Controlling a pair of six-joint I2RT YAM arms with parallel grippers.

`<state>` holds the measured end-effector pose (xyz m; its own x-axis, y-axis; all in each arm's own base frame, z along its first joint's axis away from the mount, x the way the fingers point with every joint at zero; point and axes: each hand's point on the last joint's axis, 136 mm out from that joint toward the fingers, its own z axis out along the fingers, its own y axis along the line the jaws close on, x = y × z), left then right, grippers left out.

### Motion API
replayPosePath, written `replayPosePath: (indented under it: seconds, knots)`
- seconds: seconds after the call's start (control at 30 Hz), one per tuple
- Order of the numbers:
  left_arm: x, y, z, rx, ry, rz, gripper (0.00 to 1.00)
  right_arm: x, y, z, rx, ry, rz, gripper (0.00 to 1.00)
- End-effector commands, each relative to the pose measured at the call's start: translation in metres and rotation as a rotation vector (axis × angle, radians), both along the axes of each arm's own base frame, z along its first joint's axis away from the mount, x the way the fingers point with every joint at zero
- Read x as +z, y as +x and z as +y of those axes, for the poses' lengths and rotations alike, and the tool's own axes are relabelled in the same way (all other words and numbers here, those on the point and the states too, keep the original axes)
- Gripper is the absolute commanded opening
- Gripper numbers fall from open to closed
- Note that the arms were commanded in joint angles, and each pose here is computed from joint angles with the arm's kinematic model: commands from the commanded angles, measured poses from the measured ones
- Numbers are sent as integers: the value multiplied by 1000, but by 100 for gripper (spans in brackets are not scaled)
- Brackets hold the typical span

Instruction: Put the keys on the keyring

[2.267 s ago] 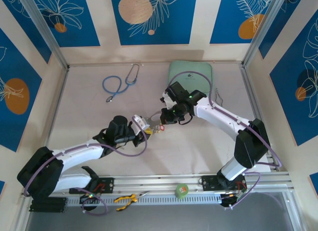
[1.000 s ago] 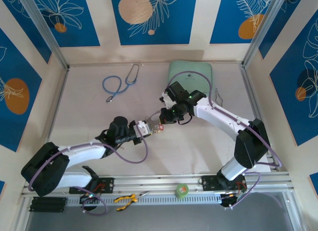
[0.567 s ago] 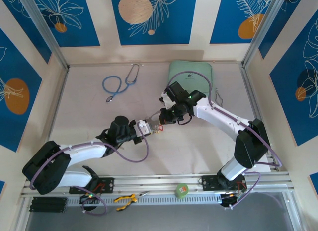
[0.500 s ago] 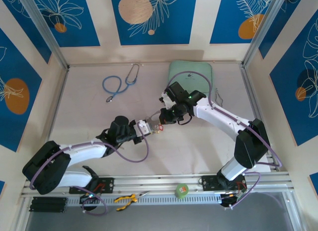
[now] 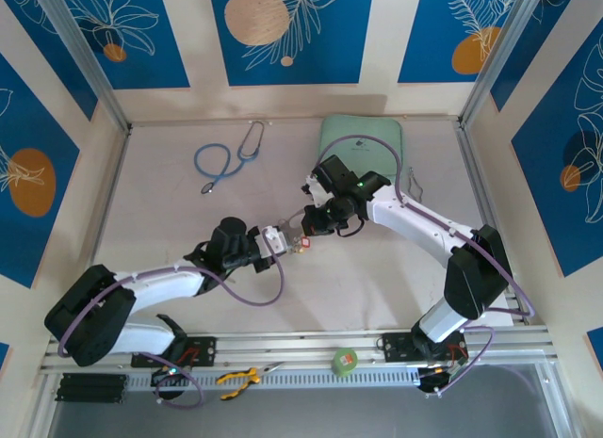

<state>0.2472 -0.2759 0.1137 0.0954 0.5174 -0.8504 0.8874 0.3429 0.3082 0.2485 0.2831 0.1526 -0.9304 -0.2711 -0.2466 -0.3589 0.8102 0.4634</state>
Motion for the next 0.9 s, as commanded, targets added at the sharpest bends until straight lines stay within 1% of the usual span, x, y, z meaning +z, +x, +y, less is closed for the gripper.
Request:
replayPosePath:
  seconds: [0.0, 0.07, 0.13, 0.2, 0.23, 0.27, 0.3, 0.37, 0.4, 0.43, 0.47, 0.53, 0.6, 0.67, 0.77, 0.83, 0.87]
  knots:
    - [10, 2, -6, -24, -18, -9, 6, 15, -8, 3, 30, 41, -11, 0]
    - [11, 2, -5, -14, -21, -2, 0, 14, -8, 2, 25, 36, -12, 0]
    - [14, 2, -4, -3, -29, 22, 0, 13, -4, -3, 7, 27, -18, 0]
    - [21, 2, -3, 32, -55, 81, 0, 13, 2, -10, -26, 28, -24, 1]
    - [24, 2, -4, 50, -70, 119, 0, 14, 6, -13, -40, 33, -27, 8]
    - [27, 2, -4, 77, -89, 172, 0, 16, 10, -16, -54, 38, -34, 18]
    - [29, 3, -3, 119, -107, 230, 0, 20, 14, -18, -65, 44, -46, 27]
    - [34, 6, 0, 213, -144, 350, 0, 29, 22, -24, -85, 48, -78, 39]
    - [34, 6, 2, 264, -153, 419, 0, 34, 27, -29, -98, 52, -101, 43]
    - [35, 8, 4, 313, -153, 468, 0, 41, 31, -33, -112, 62, -126, 45]
    - [35, 7, 8, 364, -142, 529, 0, 48, 35, -38, -128, 71, -157, 47]
    - [38, 5, 12, 429, -127, 611, 0, 60, 40, -47, -145, 85, -224, 47]
    - [42, 1, 16, 482, -130, 687, 0, 69, 38, -50, -114, 97, -318, 44]
    - [44, -4, 19, 517, -131, 748, 0, 69, 34, -50, -71, 85, -408, 42]
    - [45, -12, 21, 543, -127, 813, 0, 65, 28, -50, 0, 74, -559, 40]
    - [41, -17, 23, 548, -112, 838, 0, 61, 30, -55, -15, 79, -596, 38]
    - [39, -19, 26, 557, -104, 840, 0, 58, 30, -58, -26, 80, -590, 37]
